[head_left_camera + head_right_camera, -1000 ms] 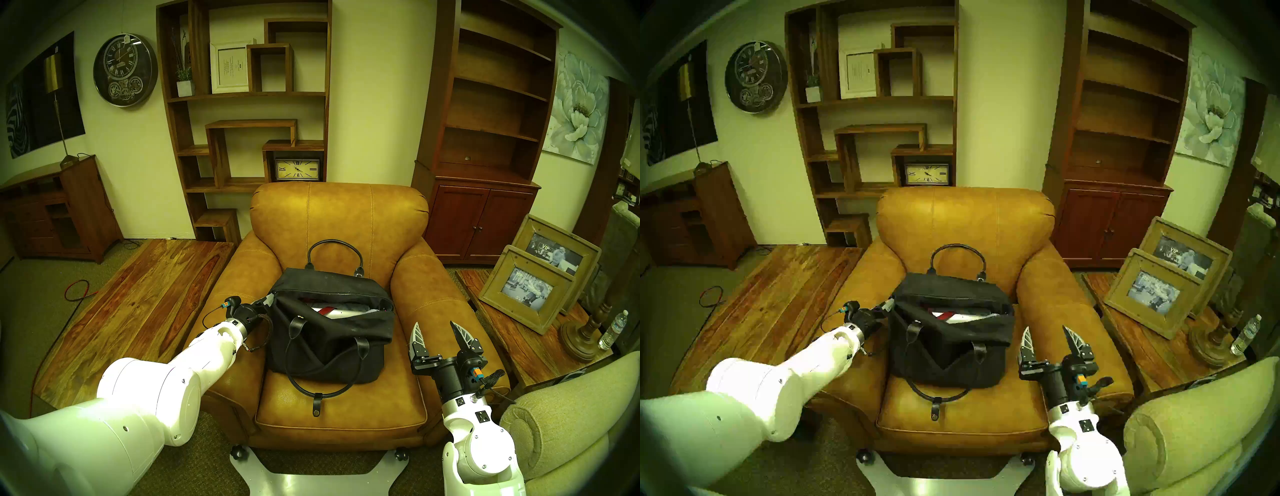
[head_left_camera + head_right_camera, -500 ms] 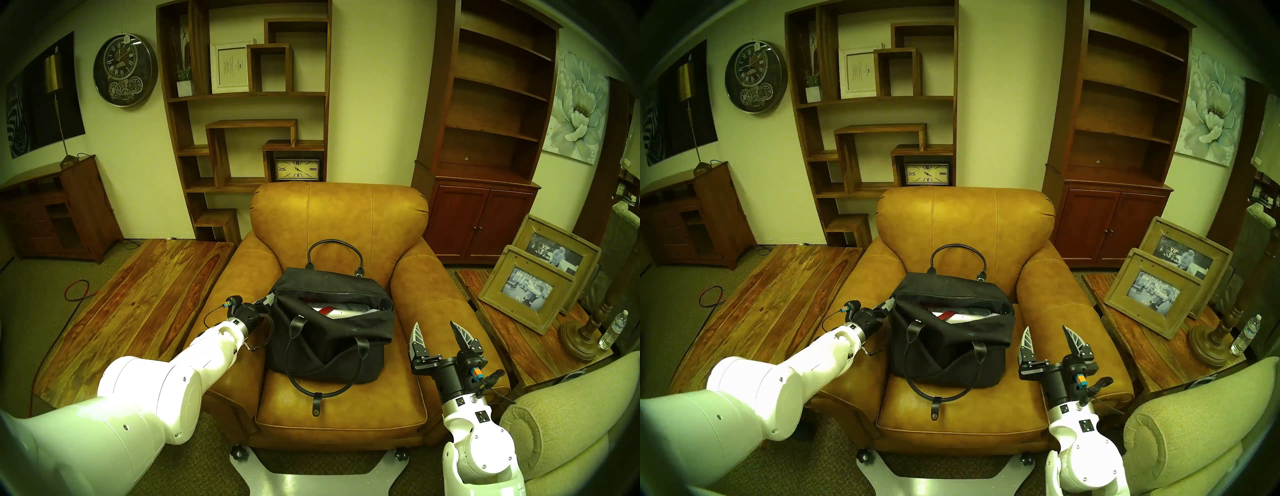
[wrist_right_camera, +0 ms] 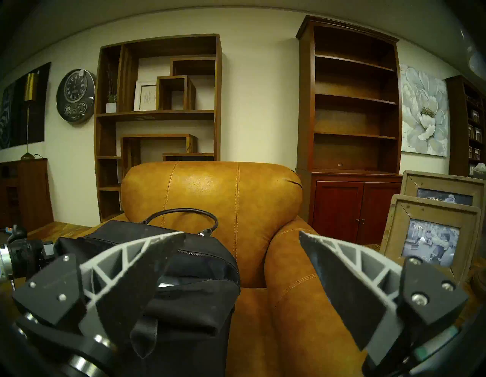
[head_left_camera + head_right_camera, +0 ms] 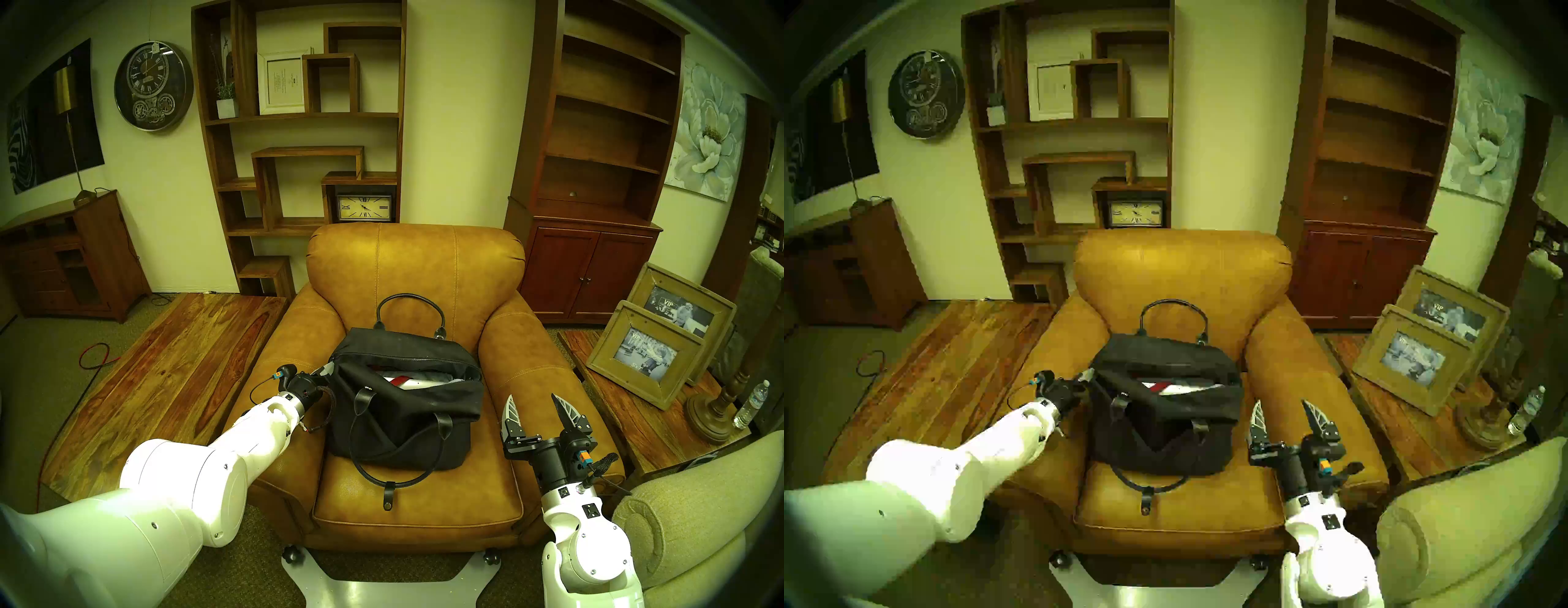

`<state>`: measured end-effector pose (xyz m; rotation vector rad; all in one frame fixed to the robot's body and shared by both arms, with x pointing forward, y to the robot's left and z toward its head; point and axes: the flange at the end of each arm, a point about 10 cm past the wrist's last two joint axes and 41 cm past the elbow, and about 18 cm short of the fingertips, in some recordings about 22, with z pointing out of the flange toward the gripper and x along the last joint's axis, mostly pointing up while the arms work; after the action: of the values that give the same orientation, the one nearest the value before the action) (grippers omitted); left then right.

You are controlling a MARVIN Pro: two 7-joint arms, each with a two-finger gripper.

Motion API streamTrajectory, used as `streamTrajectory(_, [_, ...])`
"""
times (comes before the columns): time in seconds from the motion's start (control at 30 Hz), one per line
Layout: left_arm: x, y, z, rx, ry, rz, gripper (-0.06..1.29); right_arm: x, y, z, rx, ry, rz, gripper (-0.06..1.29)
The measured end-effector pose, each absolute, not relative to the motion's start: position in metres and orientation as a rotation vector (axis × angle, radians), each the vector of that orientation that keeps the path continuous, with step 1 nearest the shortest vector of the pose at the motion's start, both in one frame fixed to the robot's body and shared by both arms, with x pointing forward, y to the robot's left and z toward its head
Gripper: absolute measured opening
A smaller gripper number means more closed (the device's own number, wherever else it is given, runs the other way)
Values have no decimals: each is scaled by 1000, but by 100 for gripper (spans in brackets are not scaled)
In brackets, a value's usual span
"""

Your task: Close a bag with a zipper

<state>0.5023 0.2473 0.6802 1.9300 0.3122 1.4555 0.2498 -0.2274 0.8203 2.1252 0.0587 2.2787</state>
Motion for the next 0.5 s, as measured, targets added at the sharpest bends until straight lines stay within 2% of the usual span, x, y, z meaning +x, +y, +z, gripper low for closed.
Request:
streamTrajectory(0.17, [502, 246, 681, 1922, 307, 1460, 30, 250, -227, 820, 2125, 59, 2279, 122])
streamTrajectory(0.27, [502, 246, 681, 1923, 305, 1464, 21, 250, -227, 820, 2125, 59, 2279, 122])
streamTrajectory(0.5, [503, 244, 679, 1953, 292, 1482, 19, 250, -227, 820, 2125, 59, 2279, 122])
